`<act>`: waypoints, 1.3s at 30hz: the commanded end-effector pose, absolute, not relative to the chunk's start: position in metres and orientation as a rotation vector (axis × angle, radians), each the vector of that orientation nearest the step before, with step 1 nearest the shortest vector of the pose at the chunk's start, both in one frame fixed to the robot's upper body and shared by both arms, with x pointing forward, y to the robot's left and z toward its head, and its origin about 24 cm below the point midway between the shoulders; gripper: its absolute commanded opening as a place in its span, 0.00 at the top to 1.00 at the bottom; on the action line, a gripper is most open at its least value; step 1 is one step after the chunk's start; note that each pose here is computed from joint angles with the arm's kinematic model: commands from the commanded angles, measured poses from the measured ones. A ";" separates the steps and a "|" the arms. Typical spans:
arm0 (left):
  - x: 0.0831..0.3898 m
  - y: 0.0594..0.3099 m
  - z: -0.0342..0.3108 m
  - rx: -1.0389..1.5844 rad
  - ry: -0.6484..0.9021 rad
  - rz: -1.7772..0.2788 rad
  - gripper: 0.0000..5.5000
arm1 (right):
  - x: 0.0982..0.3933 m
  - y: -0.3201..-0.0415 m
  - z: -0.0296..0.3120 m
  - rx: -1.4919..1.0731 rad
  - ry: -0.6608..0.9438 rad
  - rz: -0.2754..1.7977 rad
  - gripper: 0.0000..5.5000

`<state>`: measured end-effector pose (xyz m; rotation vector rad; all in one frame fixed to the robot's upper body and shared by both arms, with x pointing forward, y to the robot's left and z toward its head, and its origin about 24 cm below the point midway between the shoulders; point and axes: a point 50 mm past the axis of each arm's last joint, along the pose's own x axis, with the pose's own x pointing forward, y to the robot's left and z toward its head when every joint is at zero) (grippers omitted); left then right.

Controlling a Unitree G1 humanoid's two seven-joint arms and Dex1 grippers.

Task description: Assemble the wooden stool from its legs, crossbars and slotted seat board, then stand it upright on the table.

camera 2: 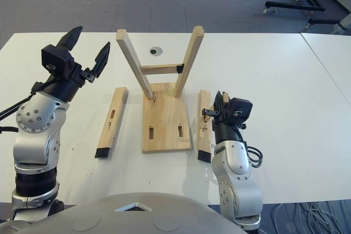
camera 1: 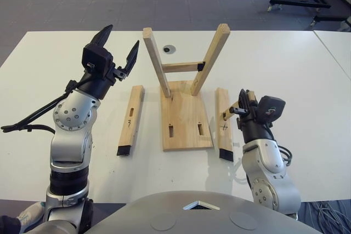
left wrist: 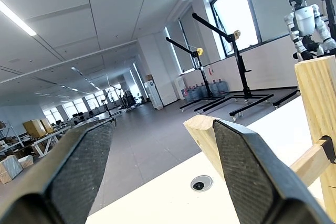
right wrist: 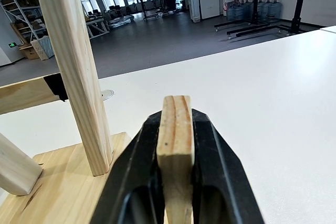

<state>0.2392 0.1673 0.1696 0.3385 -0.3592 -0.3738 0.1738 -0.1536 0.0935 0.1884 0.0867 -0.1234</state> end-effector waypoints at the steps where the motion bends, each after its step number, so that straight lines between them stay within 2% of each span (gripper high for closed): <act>1: 0.241 0.166 0.170 0.340 -0.352 -0.389 0.39 | 0.173 -0.153 0.081 0.162 0.150 -0.128 0.93; 8: 0.244 0.164 0.170 0.339 -0.357 -0.403 0.39 | 0.179 -0.160 0.064 0.170 0.183 -0.144 0.93; 15: 0.240 0.161 0.166 0.322 -0.364 -0.369 0.39 | 0.182 -0.163 0.044 0.066 0.339 -0.045 0.93; 24: 0.230 0.155 0.157 0.281 -0.360 -0.292 0.39 | 0.191 -0.180 0.037 0.032 0.446 0.022 0.93; 28: 0.227 0.155 0.154 0.275 -0.356 -0.273 0.39 | 0.182 -0.185 0.029 0.008 0.540 0.065 0.93; 32: 0.223 0.154 0.152 0.268 -0.349 -0.259 0.39 | 0.178 -0.195 0.030 -0.022 0.561 0.069 0.93; 39: 0.218 0.152 0.149 0.262 -0.338 -0.243 0.39 | 0.165 -0.198 0.029 0.008 0.628 0.119 0.93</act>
